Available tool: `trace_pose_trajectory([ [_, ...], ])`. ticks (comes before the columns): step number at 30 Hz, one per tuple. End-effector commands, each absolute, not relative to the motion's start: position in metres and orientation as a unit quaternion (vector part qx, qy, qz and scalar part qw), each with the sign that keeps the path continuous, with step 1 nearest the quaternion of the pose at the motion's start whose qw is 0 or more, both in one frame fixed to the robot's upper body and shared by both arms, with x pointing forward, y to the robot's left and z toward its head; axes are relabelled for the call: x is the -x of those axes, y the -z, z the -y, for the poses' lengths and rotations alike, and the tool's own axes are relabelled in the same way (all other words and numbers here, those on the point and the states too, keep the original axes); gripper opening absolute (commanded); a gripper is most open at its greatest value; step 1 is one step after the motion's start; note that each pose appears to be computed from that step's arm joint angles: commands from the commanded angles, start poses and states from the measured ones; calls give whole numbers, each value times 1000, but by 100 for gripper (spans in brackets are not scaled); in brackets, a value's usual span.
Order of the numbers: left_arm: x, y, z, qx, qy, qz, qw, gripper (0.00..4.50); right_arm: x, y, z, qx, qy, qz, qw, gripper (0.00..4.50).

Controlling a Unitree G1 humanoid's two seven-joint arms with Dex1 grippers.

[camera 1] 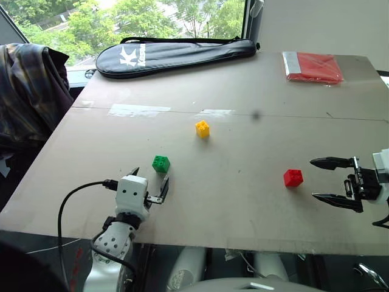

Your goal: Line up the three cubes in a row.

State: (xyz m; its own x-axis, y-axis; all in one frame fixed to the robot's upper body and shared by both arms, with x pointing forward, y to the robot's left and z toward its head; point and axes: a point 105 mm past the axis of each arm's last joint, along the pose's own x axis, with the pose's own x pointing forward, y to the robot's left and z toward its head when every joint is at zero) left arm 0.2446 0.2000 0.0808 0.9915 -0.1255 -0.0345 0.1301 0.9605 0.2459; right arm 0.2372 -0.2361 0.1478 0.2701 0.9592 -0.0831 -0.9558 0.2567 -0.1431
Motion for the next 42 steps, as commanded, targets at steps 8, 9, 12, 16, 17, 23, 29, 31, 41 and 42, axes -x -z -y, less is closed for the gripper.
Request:
trace_pose_trajectory([
  [8,-265,-77,-191,-114,85,-2,990,450,-233,-165,242,96,-594,57,797,441],
  [9,-266,-76,-191,-106,82,-6,991,450,-233,-166,242,95,-594,57,797,441],
  [12,-267,-71,-192,-81,74,-20,994,450,-233,-167,242,95,-593,58,797,441],
  [16,-267,-64,-193,-56,65,-40,996,322,-235,-168,242,102,-591,56,798,450],
  [17,-267,-64,-193,-55,64,-42,996,276,-235,-168,242,102,-592,57,798,450],
  [23,-271,-65,-189,-86,84,-41,992,123,-237,-168,242,99,-593,60,797,450],
  [29,-272,-83,-160,-141,231,15,963,123,-235,-167,240,96,-599,60,792,450],
  [31,-270,-89,-144,-142,319,32,937,123,-234,-166,241,94,-600,58,792,450],
  [41,-267,-81,-60,-182,680,28,710,123,-235,-157,240,99,-613,43,782,450],
  [42,-273,-80,-54,-187,693,21,696,123,-236,-158,240,101,-613,44,783,450],
])
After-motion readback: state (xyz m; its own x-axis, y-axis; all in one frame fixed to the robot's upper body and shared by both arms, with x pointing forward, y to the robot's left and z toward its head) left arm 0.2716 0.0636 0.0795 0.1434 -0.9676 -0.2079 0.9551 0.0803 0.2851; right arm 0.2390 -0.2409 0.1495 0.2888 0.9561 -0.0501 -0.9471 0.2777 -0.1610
